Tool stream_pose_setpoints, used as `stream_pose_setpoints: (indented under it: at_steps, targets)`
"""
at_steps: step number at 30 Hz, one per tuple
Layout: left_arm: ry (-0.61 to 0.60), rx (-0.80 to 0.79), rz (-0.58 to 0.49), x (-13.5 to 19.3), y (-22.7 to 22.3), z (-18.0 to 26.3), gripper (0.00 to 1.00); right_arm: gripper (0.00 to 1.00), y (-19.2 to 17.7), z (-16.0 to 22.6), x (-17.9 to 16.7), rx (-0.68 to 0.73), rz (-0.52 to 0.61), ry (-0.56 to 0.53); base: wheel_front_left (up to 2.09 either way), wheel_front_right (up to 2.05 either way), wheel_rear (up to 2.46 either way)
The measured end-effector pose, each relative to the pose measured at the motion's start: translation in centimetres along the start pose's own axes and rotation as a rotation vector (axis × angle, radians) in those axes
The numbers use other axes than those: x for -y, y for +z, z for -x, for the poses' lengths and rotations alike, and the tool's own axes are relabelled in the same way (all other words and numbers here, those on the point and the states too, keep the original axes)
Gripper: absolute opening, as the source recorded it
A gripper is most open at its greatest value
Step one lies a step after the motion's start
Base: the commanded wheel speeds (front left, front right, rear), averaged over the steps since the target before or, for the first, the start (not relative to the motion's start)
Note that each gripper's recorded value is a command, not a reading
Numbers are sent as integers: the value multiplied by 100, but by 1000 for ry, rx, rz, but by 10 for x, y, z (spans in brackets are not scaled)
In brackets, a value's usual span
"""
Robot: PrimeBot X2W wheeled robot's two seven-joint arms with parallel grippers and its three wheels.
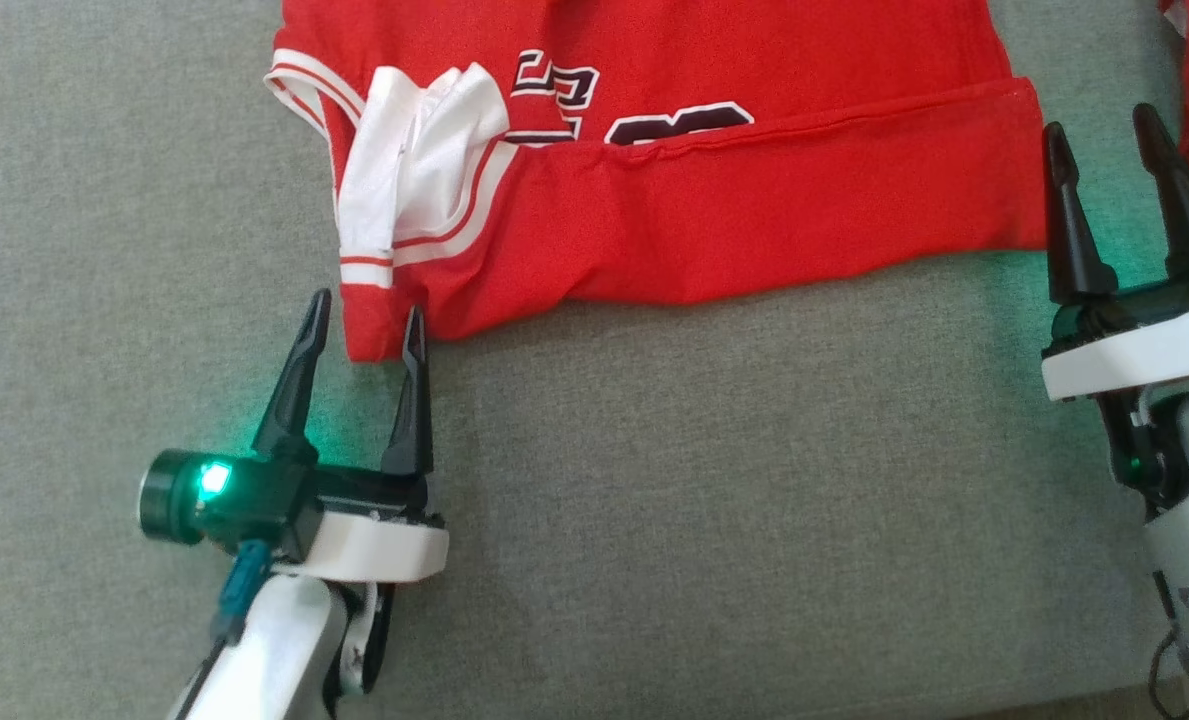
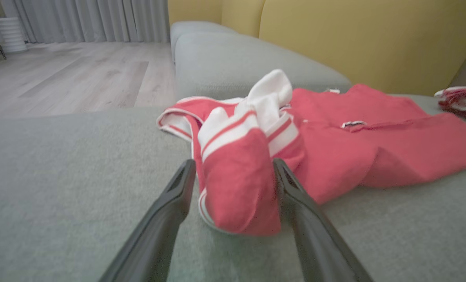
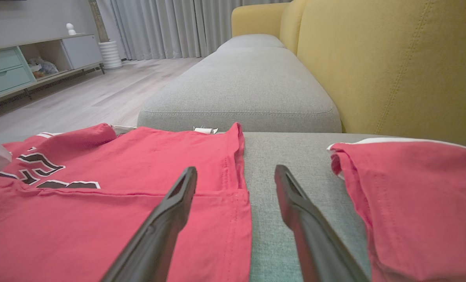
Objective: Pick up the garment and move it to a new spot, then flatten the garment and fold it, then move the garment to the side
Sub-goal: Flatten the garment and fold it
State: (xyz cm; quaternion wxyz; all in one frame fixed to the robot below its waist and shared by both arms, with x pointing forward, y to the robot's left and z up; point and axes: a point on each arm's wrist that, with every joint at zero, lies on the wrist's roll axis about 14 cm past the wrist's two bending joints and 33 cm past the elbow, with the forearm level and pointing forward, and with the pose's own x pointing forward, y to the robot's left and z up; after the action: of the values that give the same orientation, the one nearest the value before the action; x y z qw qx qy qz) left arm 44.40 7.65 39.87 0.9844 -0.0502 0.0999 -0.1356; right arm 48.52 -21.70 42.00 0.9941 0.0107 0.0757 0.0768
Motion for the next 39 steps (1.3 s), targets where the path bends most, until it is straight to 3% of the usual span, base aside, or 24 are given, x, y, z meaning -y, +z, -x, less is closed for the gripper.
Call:
stream_pose_setpoints:
  at_steps: [10, 11, 12, 13, 14, 16, 17, 26, 27, 28, 29, 34, 39]
  targets:
    - [91, -71, -29, -10, -16, 3, 100, 100, 0, 1, 0, 1, -1, -4, 0, 0, 0]
    - [94, -74, -26, -9, -16, 4, 93, 100, -1, 1, -1, -4, -3, -4, 0, 0, 0]
    - [100, -77, -25, -10, -16, 6, 80, 100, -5, 2, -1, -13, -7, -5, 0, 0, 0]
    - [103, -80, -23, -10, -17, 8, 54, 100, -8, 3, -2, -22, -10, -7, 0, 0, 0]
    - [104, -85, -22, -10, -18, 9, 44, 100, -11, 4, -2, -31, -14, -8, 0, 0, 0]
    - [112, -94, -22, -11, -19, 11, 9, 100, -16, 4, -3, -46, -27, -10, 0, 0, 0]
    - [113, -92, -20, -11, -19, 11, 0, 100, -19, 5, -3, -54, -34, -11, 0, 0, 0]
    - [76, -56, -5, -3, -8, 13, 0, 100, -65, 17, -8, -210, -130, -25, 0, 0, 0]
    - [73, -52, -5, -3, -7, 13, 0, 85, -68, 17, -9, -224, -143, -24, 0, 0, 0]
    - [67, -43, -3, -2, -5, 13, 0, 22, -68, 16, -10, -232, -154, -20, 0, 0, 0]
    - [63, -33, 2, -2, -2, 13, 0, 0, -68, 15, -11, -235, -162, -16, 0, 0, 0]
    - [5, -3, 13, 1, 8, 15, 0, 0, -62, 14, -14, -228, -203, -1, 0, 0, 0]
    - [-54, -5, 67, -2, 15, 25, 0, 0, -50, 20, 4, -215, -162, -10, 0, 0, 0]
